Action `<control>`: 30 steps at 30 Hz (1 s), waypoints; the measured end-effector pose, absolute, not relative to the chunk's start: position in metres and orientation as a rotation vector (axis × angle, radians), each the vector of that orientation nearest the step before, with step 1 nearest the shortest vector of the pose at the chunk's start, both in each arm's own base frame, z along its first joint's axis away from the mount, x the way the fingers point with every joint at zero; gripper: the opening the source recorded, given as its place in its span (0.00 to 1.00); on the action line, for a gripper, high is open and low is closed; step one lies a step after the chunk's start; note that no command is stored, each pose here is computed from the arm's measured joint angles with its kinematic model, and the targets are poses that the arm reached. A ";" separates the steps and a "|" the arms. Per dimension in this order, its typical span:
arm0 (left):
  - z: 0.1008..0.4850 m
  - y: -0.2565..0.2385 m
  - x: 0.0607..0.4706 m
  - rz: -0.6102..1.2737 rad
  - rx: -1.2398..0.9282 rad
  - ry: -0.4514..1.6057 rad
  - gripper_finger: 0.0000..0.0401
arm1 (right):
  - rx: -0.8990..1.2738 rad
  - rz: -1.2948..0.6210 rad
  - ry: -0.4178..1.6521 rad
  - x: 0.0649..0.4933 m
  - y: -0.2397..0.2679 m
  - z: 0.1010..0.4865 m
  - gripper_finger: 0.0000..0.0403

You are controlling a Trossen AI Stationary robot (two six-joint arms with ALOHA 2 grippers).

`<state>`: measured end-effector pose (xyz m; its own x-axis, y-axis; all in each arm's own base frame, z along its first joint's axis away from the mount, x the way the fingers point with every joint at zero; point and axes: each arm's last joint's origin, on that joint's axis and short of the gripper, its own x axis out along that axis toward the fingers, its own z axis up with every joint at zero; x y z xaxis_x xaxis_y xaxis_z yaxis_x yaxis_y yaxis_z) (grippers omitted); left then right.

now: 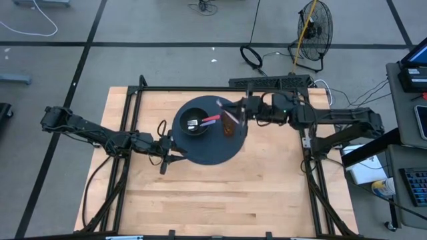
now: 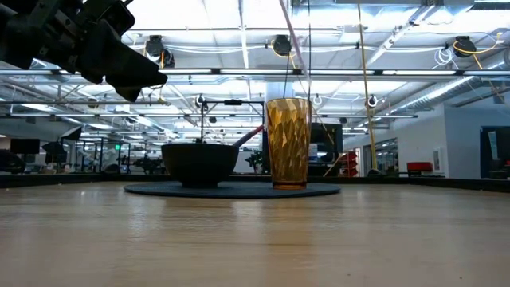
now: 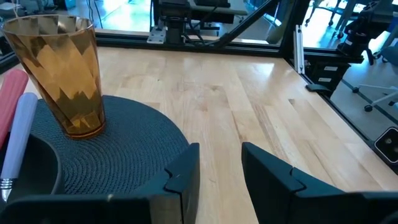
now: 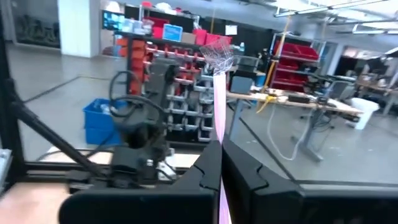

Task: Pick & Place Utensil
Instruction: Put the straw into the glass

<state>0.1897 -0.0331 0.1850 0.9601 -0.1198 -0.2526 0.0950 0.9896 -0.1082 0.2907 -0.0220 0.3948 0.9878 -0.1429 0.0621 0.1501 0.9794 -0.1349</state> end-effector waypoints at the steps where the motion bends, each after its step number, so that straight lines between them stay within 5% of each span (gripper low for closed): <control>1: 0.185 -0.033 0.190 -0.109 -0.095 0.262 0.30 | -0.153 -0.156 -0.051 0.292 -0.025 0.394 0.00; 20: 0.187 -0.033 0.190 -0.113 -0.088 0.242 0.30 | -0.181 -0.120 -0.088 0.322 -0.056 0.369 0.00; 30: 0.187 -0.033 0.190 -0.114 -0.080 0.238 0.30 | -0.141 -0.153 -0.256 0.269 -0.069 0.352 0.00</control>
